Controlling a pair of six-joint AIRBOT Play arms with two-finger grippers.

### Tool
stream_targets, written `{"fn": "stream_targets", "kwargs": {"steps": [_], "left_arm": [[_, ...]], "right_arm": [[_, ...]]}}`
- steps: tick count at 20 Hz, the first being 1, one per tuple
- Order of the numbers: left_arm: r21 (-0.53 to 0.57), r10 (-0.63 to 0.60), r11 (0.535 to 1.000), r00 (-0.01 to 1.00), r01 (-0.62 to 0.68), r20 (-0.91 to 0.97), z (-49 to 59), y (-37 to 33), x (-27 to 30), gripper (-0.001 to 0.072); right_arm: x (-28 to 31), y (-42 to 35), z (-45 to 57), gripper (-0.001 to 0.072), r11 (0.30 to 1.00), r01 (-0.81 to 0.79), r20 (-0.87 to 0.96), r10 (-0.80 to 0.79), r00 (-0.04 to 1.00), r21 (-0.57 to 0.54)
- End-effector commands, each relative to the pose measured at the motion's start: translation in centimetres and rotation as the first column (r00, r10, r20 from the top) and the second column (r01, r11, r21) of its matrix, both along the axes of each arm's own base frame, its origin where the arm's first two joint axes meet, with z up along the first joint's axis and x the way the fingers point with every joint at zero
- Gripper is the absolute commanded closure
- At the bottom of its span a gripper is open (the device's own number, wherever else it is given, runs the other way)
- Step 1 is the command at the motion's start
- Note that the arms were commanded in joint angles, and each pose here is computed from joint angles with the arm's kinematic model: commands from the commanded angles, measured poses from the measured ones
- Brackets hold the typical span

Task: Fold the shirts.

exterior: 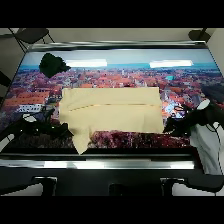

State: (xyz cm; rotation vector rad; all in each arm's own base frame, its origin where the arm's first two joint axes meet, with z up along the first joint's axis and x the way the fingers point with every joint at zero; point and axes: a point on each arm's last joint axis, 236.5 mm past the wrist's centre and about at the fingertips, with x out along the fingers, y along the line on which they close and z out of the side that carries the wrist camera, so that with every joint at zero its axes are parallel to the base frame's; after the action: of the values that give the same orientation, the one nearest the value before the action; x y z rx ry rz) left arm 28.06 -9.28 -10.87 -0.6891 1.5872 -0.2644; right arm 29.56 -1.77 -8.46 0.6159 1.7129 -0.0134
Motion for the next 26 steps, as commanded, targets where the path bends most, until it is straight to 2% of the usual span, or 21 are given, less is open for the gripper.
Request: {"fn": "stream_targets", "kwargs": {"steps": [1,4,7,8,10,11,15,17,19,22,26], "left_arm": [[0.002,-0.011,1.0,1.0,0.011,0.005,0.2,-0.2,-0.1,0.0678],[0.002,-0.011,1.0,1.0,0.011,0.011,0.4,-0.1,0.0,0.0678],[0.001,-0.013,1.0,1.0,0.013,0.01,0.4,-0.2,-0.1,0.0678],[0.001,-0.013,1.0,1.0,0.013,0.01,0.4,-0.2,-0.1,0.0678],[0.001,-0.013,1.0,1.0,0.013,0.01,0.4,-0.2,-0.1,0.0678],[0.001,-0.013,1.0,1.0,0.013,0.01,0.4,-0.2,-0.1,0.0678],[0.007,-0.037,0.999,0.998,0.037,0.059,1.5,0.2,1.1,0.0679],[0.031,-0.054,0.998,0.982,0.049,0.179,4.6,0.6,3.9,0.068],[0.05,-0.055,0.998,0.954,0.042,0.293,8.5,1.0,6.9,0.0681],[0.102,-0.093,0.993,0.912,0.057,0.399,12.7,2.1,10.7,0.0682],[0.144,-0.042,0.989,0.89,-0.027,0.454,14.8,5.1,17.1,0.0682]], "right_arm": [[0.7,1.5,-1.6,0.0268,0.997,0.061,0.05,-0.064,0.997,0.051],[2.4,1.6,-2.0,0.0294,0.992,0.114,0.112,-0.12,0.986,0.057],[3.6,0.8,-2.2,0.0349,0.99,0.141,0.16,-0.144,0.976,0.031],[3.7,0.8,-2.3,0.0388,0.989,0.144,0.161,-0.147,0.976,0.029],[3.5,0.8,-2.6,0.061,0.987,0.157,0.142,-0.16,0.977,0.032],[3.4,0.9,-2.7,0.067,0.987,0.16,0.138,-0.163,0.977,0.034],[3.6,0.9,-2.1,0.0673,0.991,0.127,0.165,-0.131,0.978,0.032],[4.3,0.7,-0.7,0.0673,0.999,0.044,0.233,-0.047,0.971,0.019],[6.1,0.2,1.5,0.0674,0.999,0.034,0.287,-0.034,0.957,0.006],[11.5,0.0,6.1,0.0675,0.997,0.006,0.44,0.027,0.898,-0.074],[20.1,-0.1,10.2,0.0675,0.975,0.035,0.581,0.101,0.808,-0.218]]}}
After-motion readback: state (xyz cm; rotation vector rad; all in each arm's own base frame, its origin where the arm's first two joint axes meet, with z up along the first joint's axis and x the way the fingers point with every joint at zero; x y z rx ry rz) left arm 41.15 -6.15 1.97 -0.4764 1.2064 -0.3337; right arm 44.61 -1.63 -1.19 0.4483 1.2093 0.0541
